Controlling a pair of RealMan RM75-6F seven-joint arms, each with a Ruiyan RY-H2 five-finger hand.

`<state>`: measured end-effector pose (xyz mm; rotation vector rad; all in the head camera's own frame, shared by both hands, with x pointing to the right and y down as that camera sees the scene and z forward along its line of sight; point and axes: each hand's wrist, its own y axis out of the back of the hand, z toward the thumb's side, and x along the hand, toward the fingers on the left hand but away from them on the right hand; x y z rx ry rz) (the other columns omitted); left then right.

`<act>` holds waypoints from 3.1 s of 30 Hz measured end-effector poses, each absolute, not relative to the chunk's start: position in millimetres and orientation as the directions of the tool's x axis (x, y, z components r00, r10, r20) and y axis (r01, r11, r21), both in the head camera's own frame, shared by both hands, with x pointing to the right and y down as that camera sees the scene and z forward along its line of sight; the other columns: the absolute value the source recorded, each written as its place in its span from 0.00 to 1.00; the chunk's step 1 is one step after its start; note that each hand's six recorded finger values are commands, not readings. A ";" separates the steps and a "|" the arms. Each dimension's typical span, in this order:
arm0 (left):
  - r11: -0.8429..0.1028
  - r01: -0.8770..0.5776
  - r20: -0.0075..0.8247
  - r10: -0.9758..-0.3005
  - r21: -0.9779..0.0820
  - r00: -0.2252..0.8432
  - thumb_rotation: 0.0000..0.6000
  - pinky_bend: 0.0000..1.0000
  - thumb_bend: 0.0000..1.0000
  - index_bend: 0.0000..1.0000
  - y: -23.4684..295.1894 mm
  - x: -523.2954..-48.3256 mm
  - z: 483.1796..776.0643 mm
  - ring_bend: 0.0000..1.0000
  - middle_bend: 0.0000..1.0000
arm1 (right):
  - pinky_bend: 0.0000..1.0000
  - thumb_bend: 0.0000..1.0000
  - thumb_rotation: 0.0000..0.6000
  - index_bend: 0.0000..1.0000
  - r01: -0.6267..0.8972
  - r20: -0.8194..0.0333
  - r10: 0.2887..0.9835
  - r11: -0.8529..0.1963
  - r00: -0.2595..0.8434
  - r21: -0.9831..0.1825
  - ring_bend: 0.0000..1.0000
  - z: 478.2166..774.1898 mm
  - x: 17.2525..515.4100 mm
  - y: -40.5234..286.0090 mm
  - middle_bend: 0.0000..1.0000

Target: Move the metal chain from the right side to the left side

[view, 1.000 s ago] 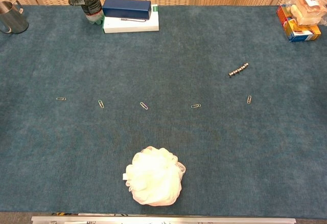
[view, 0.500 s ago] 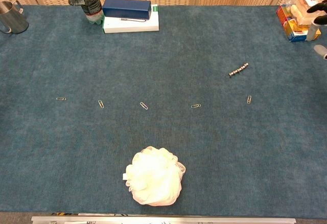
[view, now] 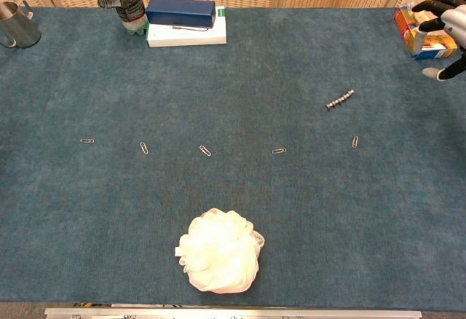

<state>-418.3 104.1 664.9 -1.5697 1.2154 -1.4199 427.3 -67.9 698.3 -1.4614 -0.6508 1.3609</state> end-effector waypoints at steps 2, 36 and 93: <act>-0.330 -0.192 0.342 -0.939 -0.924 -0.035 1.00 0.26 0.18 0.26 103.8 -418.6 665.8 0.27 0.33 | 0.09 0.21 1.00 0.48 -0.246 -0.420 0.879 -0.365 0.227 -0.898 0.00 703.0 423.7 -71.9 0.08; -0.352 -0.224 0.370 -0.928 -0.909 -0.046 1.00 0.26 0.18 0.28 112.8 -425.8 672.6 0.27 0.33 | 0.05 0.21 1.00 0.52 -0.371 -0.528 0.792 -0.411 0.307 -0.833 0.00 777.6 360.0 -84.9 0.05; -0.359 -0.246 0.386 -0.920 -0.900 -0.068 1.00 0.26 0.18 0.28 120.4 -438.3 680.9 0.27 0.33 | 0.04 0.28 1.00 0.53 -0.463 -0.602 0.739 -0.438 0.303 -0.771 0.00 804.8 330.6 -87.1 0.05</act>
